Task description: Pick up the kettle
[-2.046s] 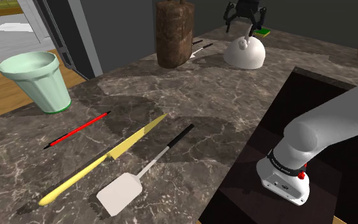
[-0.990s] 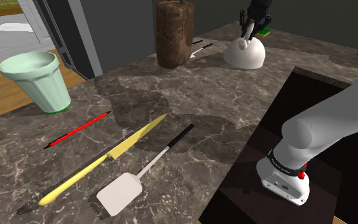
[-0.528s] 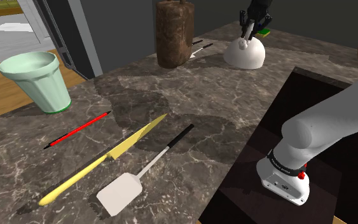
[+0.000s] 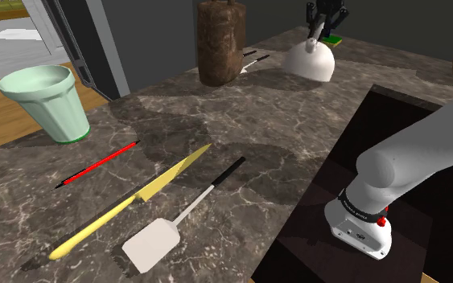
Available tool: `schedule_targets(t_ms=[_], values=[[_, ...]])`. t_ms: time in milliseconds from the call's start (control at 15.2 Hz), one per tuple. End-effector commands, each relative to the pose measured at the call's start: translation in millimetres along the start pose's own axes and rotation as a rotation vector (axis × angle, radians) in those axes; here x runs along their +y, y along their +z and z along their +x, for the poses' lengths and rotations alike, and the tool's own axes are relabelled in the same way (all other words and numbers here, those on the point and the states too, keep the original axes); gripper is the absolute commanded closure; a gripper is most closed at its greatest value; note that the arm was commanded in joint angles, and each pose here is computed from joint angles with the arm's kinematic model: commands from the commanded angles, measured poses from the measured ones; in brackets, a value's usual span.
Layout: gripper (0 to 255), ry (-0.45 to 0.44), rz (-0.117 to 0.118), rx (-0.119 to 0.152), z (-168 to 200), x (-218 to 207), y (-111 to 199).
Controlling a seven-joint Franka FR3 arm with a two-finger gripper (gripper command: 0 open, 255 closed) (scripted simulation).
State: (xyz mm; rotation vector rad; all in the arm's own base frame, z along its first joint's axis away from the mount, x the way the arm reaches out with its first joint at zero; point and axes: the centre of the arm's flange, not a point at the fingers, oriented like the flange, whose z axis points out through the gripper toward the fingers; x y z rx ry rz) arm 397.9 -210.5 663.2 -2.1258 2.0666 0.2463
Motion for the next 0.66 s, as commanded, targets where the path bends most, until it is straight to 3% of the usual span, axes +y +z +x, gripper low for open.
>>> schedule_targets(t_ms=[0, 594], values=[[255, 0.000, 0.001, 0.000, -3.1, -0.1, -11.2], [255, 0.000, 0.001, 0.000, -11.9, -0.3, -47.9]])
